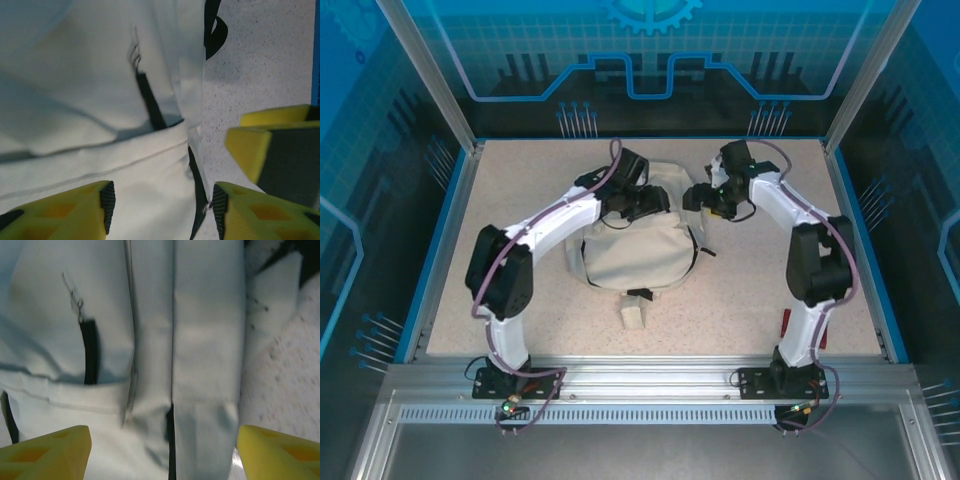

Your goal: Pack the student bag

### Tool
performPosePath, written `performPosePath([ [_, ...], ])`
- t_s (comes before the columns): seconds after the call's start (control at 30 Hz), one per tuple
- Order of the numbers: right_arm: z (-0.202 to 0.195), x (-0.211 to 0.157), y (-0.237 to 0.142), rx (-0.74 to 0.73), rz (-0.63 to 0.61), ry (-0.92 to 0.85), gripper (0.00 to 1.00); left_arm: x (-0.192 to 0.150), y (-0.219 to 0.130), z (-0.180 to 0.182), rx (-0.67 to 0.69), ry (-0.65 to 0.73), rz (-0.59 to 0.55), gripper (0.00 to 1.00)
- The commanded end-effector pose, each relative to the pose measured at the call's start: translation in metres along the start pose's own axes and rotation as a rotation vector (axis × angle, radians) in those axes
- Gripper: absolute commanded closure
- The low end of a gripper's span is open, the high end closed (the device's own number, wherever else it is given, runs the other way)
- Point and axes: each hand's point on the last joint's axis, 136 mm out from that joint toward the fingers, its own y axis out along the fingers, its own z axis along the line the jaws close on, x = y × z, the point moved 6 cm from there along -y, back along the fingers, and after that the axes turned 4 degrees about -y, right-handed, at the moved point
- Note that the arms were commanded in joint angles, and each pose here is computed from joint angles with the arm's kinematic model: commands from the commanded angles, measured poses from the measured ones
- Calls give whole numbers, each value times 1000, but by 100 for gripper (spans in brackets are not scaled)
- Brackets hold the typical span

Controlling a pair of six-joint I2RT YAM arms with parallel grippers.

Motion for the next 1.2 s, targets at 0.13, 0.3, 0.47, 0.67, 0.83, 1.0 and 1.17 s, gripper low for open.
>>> performPosePath([
  [0.13,-17,33,37,6,14,8,24,15,39,-2,64,2,0,51],
  [0.3,-23,24,55,-17,80,19,25,20,49,-1,86,0,-10,54],
  [0.47,-15,-2,68,26,161,15,37,18,55,3,101,-2,6,55],
  [0.67,3,-29,67,110,192,3,62,15,55,8,126,7,22,54],
  [0.83,7,-45,56,119,177,5,62,10,60,15,144,14,43,54],
  [1.0,9,-45,48,88,148,4,61,6,62,24,209,-2,61,55],
  [1.17,11,-44,43,71,127,6,59,0,67,26,225,-7,93,59],
])
